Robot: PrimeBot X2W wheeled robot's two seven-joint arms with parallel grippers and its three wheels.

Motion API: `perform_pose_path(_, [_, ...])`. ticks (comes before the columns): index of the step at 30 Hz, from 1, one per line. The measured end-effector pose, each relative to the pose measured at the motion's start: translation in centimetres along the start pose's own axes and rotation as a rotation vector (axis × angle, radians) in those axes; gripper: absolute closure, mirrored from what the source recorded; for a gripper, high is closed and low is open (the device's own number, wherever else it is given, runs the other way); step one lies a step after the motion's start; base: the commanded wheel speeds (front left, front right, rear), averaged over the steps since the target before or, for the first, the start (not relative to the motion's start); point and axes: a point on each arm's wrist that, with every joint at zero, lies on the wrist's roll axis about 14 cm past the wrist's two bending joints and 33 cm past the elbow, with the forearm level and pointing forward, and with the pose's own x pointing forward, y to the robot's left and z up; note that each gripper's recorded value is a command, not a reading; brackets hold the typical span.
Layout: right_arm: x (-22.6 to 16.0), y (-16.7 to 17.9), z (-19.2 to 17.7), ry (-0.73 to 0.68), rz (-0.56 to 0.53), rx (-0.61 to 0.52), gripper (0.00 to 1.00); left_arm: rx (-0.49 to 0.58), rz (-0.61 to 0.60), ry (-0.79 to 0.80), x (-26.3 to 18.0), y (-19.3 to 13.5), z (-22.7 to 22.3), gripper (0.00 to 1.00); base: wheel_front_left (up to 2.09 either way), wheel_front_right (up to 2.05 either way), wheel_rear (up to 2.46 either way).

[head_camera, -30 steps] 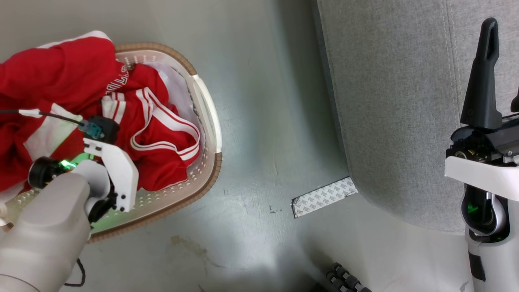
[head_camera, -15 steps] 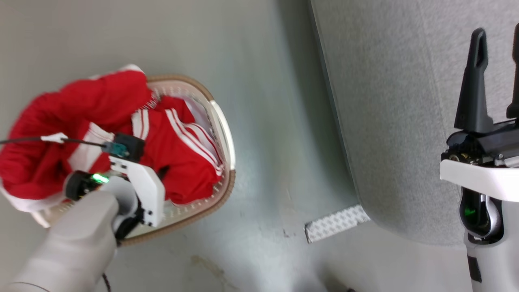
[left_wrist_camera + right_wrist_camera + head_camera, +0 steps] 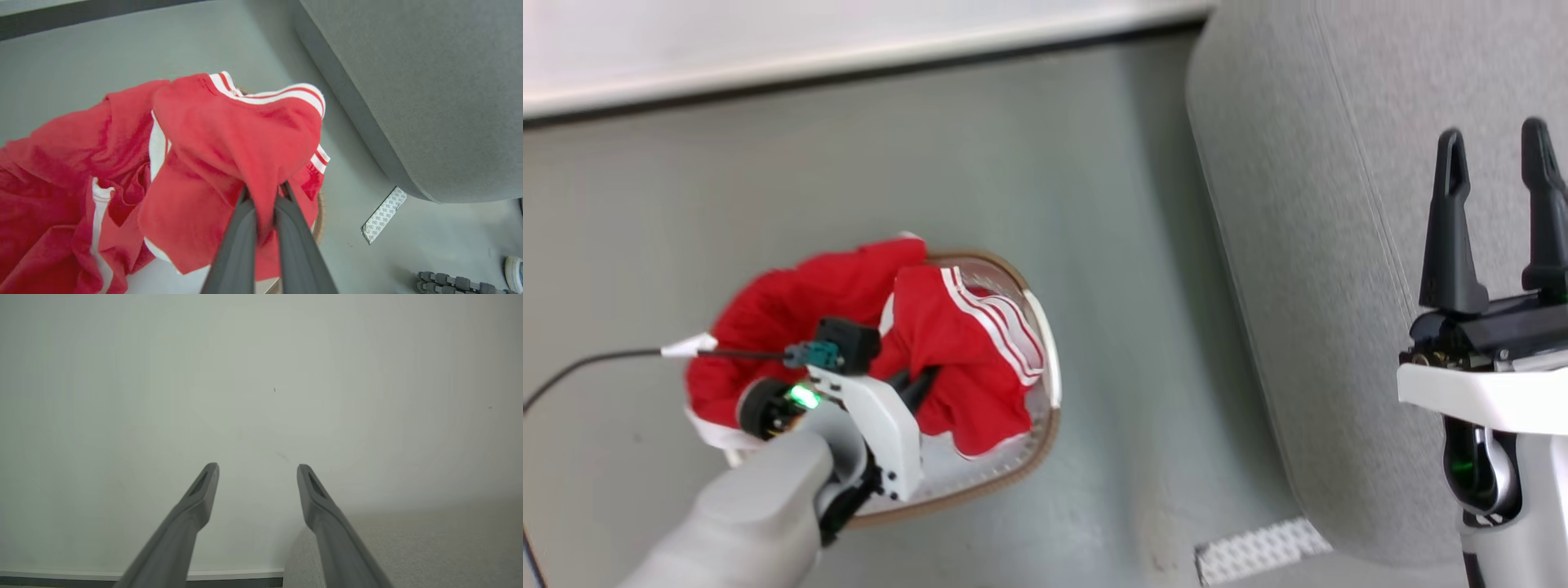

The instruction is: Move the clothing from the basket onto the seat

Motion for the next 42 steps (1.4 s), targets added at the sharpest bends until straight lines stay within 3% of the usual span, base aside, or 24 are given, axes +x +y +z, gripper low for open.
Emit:
perform_pose_path(11, [-1.7, 2.7, 3.3, -0.049, 0.077, 0.050, 0.00, 0.041, 0.045, -0.232, -6.5, -2.1, 6.6, 1.00, 0.00, 0.00, 0.00])
perform_pose_path(16, [-2.6, 4.0, 4.8, -0.073, 0.118, 0.074, 0.00, 0.058, 0.081, -0.408, -10.1, -2.7, 11.9, 1.00, 0.00, 0.00, 0.00])
perform_pose_path(25, [-5.3, 5.7, 5.5, -0.063, 0.158, 0.123, 0.00, 0.124, 0.156, -0.635, -16.6, -4.1, 17.0, 1.00, 0.00, 0.00, 0.00])
perform_pose_path(37, [-7.4, 8.2, 6.0, -0.061, 0.205, 0.196, 0.00, 0.238, 0.130, -0.895, -23.0, -8.7, 23.1, 1.00, 0.00, 0.00, 0.00])
perform_pose_path(42, [-7.6, 9.5, 6.1, -0.061, 0.239, 0.218, 0.00, 0.262, 0.108, -0.934, -23.9, -10.0, 23.8, 1.00, 0.00, 0.00, 0.00])
